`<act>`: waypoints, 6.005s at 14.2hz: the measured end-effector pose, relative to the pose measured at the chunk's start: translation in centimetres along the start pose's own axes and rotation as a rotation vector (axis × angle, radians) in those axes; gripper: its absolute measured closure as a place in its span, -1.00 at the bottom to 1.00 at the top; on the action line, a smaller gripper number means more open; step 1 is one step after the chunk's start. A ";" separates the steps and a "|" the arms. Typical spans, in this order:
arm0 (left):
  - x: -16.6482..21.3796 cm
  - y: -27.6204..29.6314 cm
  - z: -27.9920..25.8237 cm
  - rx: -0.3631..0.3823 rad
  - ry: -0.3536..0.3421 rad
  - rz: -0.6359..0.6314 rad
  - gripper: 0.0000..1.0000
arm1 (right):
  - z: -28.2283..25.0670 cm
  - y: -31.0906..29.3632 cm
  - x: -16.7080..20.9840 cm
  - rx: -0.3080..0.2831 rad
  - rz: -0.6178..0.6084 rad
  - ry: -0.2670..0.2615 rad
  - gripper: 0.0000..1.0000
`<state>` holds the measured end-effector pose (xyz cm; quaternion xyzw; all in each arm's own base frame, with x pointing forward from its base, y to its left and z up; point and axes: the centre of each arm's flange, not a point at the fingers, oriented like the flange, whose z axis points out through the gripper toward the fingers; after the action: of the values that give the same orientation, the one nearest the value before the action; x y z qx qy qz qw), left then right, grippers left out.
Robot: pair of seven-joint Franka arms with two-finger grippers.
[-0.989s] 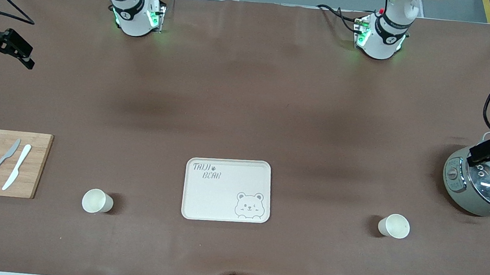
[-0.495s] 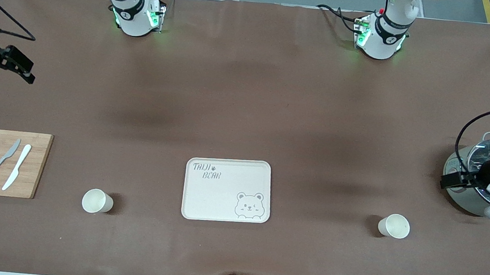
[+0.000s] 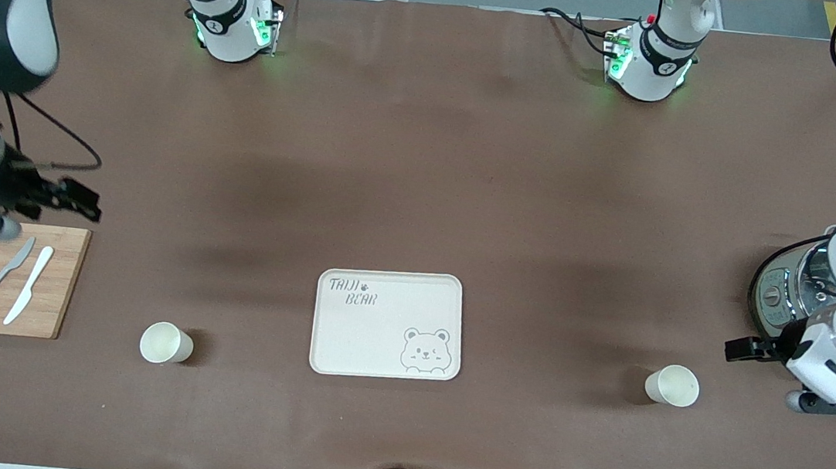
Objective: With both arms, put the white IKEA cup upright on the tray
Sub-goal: 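Reach the right gripper and the left gripper down toward the white cups, then close the right gripper on one cup while the left gripper grasps the other, then carry both cups over the bear tray with the right and left grippers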
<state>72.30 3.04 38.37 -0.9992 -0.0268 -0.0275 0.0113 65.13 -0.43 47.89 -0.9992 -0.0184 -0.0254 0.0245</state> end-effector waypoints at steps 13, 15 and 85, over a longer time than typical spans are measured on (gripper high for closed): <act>1.4 0.8 13.0 -0.011 0.036 0.009 -1.00 | 16.7 1.1 6.2 -0.026 0.015 0.080 -1.00; 1.3 0.8 14.7 -0.012 0.033 0.009 -1.00 | 17.6 1.0 6.7 -0.028 0.012 0.096 -1.00; -13.3 47.7 15.3 -0.130 0.046 -0.502 0.71 | 19.4 -33.9 5.2 0.031 0.291 0.043 0.91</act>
<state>62.50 -44.95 21.35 -0.9591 -0.2717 -0.0538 -0.0593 69.97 34.58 30.41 -0.9900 0.1270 -0.0428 0.0436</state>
